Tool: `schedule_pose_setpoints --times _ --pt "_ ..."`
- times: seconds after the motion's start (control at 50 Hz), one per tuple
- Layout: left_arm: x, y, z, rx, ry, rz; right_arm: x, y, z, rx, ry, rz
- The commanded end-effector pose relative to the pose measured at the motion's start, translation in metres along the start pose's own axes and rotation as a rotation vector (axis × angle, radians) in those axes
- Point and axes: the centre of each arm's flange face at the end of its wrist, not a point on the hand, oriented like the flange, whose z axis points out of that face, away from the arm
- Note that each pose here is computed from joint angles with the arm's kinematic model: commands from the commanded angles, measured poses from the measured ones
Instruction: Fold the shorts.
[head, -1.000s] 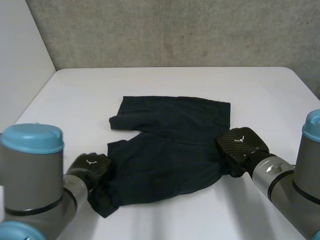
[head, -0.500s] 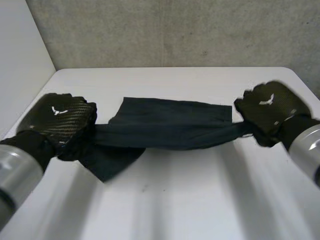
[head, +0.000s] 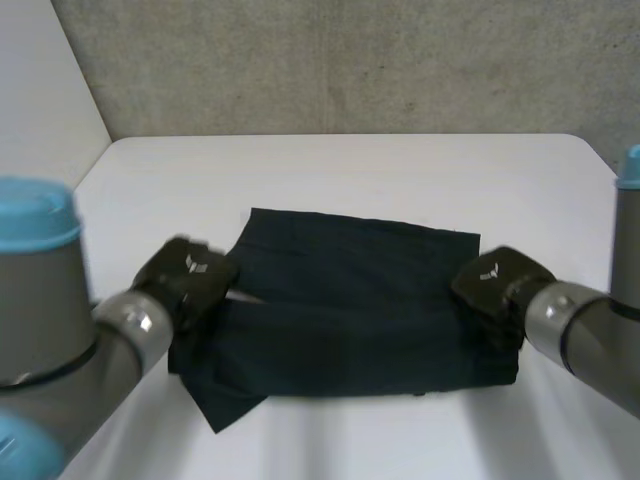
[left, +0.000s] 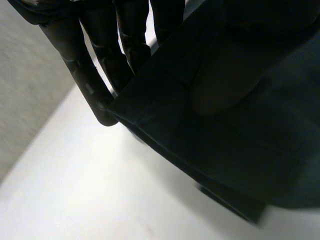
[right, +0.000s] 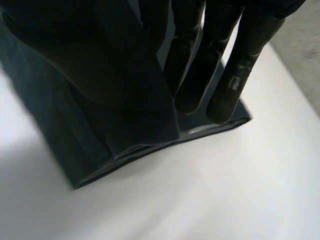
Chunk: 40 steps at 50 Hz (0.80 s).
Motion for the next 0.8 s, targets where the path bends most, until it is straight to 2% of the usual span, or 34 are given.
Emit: schedule_pose_setpoints --times 0.02,0.16,0.26,0.36,0.44,0.52,0.56,0.66,0.72,0.8 --pt "-0.01 -0.019 0.082 0.118 -0.09 -0.007 0.024 -0.013 0.057 0.083 0.155 0.002" --pt "-0.016 -0.024 0.161 0.178 -0.18 -0.009 0.041 -0.02 0.117 0.189 0.299 -0.018" --pt "-0.015 -0.009 0.206 0.188 -0.242 0.057 0.044 -0.019 0.159 0.267 0.379 -0.066" --pt "-0.013 -0.01 0.228 0.276 -0.317 0.102 0.041 -0.01 0.192 0.292 0.438 -0.151" --pt "-0.009 -0.018 0.236 0.381 -0.379 0.098 0.046 -0.011 0.206 0.344 0.497 -0.147" --pt "-0.002 -0.021 0.234 0.421 -0.4 0.091 0.057 -0.017 0.201 0.383 0.547 -0.058" --pt "0.001 -0.023 0.231 0.423 -0.393 0.089 0.067 -0.028 0.184 0.423 0.551 0.035" --pt "-0.017 -0.045 0.194 0.422 -0.387 0.068 0.093 -0.039 0.13 0.467 0.536 0.243" --pt "-0.021 -0.047 0.177 0.412 -0.367 0.036 0.092 -0.033 0.1 0.414 0.452 0.324" --pt "-0.029 -0.041 0.138 0.372 -0.301 -0.097 0.068 -0.009 0.082 0.283 0.271 0.395"
